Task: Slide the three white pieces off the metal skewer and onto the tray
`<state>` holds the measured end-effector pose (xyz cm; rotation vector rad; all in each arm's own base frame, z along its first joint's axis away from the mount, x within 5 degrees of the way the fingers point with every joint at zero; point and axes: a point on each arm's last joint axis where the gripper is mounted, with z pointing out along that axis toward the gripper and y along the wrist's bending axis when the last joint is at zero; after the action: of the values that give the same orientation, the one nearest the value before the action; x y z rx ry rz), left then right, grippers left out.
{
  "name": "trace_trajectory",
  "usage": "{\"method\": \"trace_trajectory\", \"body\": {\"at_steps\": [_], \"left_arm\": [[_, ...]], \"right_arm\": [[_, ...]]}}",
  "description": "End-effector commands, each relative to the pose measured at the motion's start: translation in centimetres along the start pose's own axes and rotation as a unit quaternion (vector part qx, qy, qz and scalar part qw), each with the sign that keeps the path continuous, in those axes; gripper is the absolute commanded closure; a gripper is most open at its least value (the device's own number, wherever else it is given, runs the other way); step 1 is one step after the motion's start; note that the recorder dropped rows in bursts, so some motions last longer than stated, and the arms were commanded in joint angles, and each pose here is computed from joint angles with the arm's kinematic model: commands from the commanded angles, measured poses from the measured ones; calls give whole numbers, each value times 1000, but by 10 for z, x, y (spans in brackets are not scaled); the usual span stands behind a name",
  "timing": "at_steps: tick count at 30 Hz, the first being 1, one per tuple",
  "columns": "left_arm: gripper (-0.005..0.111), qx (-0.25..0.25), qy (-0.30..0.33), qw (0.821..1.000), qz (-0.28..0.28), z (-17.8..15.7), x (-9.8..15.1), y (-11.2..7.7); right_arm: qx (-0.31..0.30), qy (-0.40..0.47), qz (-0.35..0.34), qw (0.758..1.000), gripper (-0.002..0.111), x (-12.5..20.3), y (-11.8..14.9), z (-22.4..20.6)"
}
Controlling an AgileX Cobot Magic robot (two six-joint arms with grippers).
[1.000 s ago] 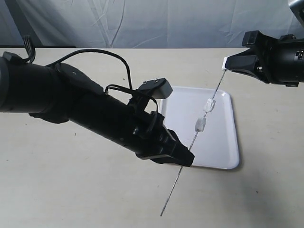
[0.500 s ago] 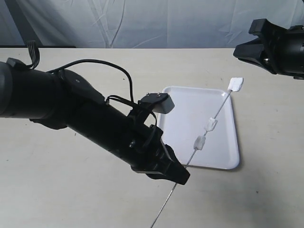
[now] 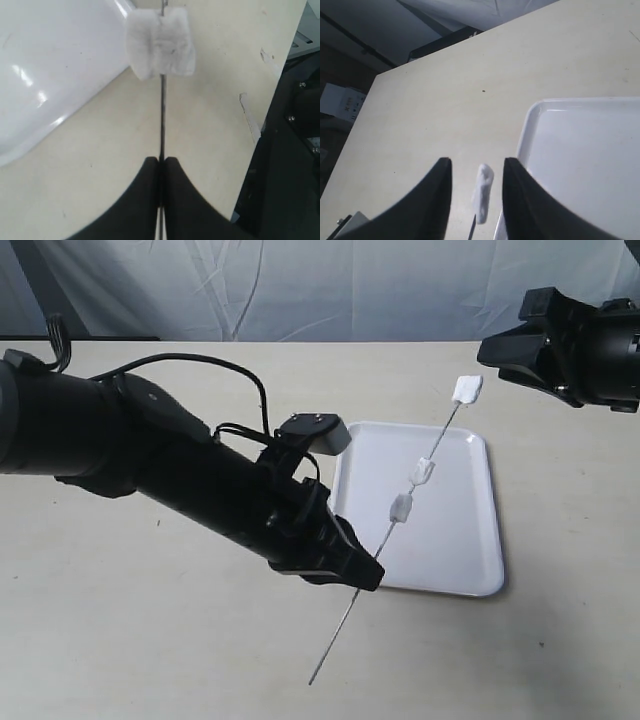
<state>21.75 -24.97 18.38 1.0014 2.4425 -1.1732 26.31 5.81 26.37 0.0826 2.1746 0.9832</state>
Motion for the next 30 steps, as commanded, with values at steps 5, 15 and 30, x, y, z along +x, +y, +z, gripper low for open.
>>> {"method": "trace_trajectory", "body": {"at_steps": [5,15,30], "left_arm": [[107,0,-12,1000,8,-3,-9,-2],[107,-2,-14,1000,7,-3,-9,-1],[107,0,-21,1000,15,-4,-15,-4]], "right_arm": [[-10,4,-4,1000,85,-1,3,-2],[-10,5,-4,1000,85,-1,3,-2],[-12,24,9,1000,85,3,-4,6]]}}
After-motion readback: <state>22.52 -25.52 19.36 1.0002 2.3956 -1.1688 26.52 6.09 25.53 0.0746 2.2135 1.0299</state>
